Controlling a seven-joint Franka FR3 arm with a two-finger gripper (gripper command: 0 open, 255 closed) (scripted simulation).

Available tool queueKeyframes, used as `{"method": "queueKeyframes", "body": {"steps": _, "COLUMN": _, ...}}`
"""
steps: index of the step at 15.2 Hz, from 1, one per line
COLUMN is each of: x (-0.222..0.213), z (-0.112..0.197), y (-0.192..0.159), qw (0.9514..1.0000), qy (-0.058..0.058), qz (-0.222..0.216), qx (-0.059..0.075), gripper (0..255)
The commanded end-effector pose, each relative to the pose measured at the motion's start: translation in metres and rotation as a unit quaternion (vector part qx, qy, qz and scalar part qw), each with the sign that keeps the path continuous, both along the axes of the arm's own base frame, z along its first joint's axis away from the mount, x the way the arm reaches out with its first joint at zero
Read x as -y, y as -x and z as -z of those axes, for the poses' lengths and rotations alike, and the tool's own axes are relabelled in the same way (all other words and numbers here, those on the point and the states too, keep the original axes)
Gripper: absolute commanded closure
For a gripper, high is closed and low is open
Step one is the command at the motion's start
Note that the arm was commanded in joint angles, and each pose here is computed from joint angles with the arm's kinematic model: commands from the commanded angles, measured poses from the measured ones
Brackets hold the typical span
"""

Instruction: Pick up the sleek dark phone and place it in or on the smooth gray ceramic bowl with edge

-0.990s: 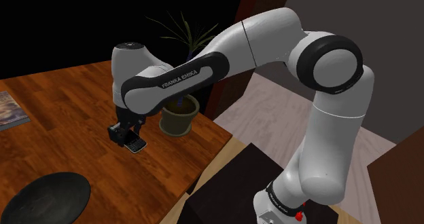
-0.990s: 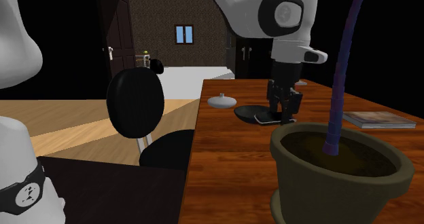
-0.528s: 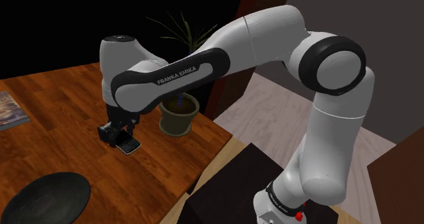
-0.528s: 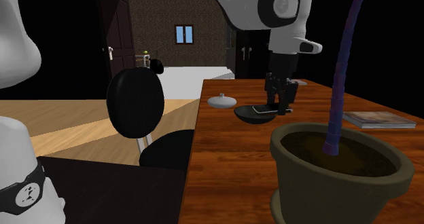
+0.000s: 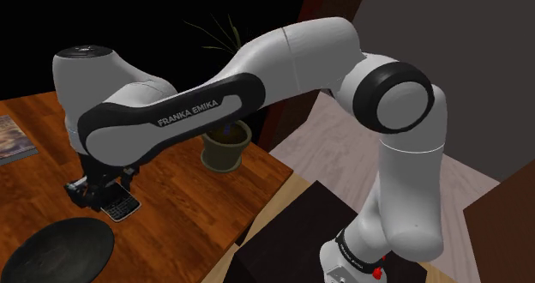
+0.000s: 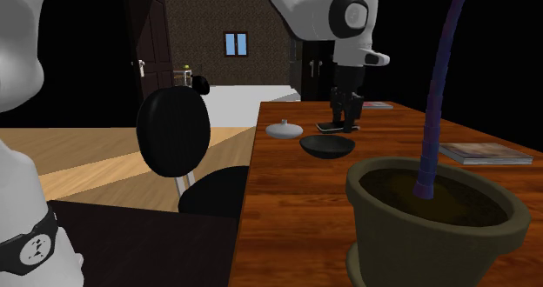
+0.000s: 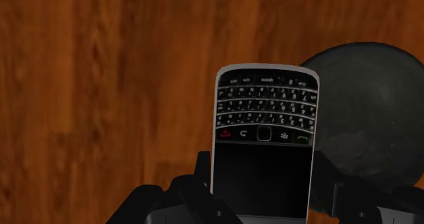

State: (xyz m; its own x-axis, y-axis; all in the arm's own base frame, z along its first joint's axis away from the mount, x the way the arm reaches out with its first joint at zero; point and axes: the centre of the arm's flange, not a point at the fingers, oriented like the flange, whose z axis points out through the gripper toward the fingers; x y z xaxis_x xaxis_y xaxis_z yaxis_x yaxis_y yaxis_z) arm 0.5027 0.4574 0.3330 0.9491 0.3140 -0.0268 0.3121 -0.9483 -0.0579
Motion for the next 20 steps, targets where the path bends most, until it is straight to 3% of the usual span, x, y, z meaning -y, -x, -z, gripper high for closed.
{"method": "queueKeyframes", "body": {"steps": 1, "x": -0.027, "z": -0.001, "y": 0.005, "qw": 1.0, "qy": 0.0, "qz": 0.001, "qx": 0.0, "gripper": 255}}
{"method": "queueKeyframes", "body": {"steps": 7, "x": -0.111, "z": -0.004, "y": 0.018, "qw": 1.0, "qy": 0.0, "qz": 0.001, "qx": 0.0, "gripper": 255}}
{"method": "queueKeyframes", "body": {"steps": 20, "x": -0.111, "z": 0.065, "y": 0.018, "qw": 1.0, "qy": 0.0, "qz": 0.001, "qx": 0.0, "gripper": 255}}
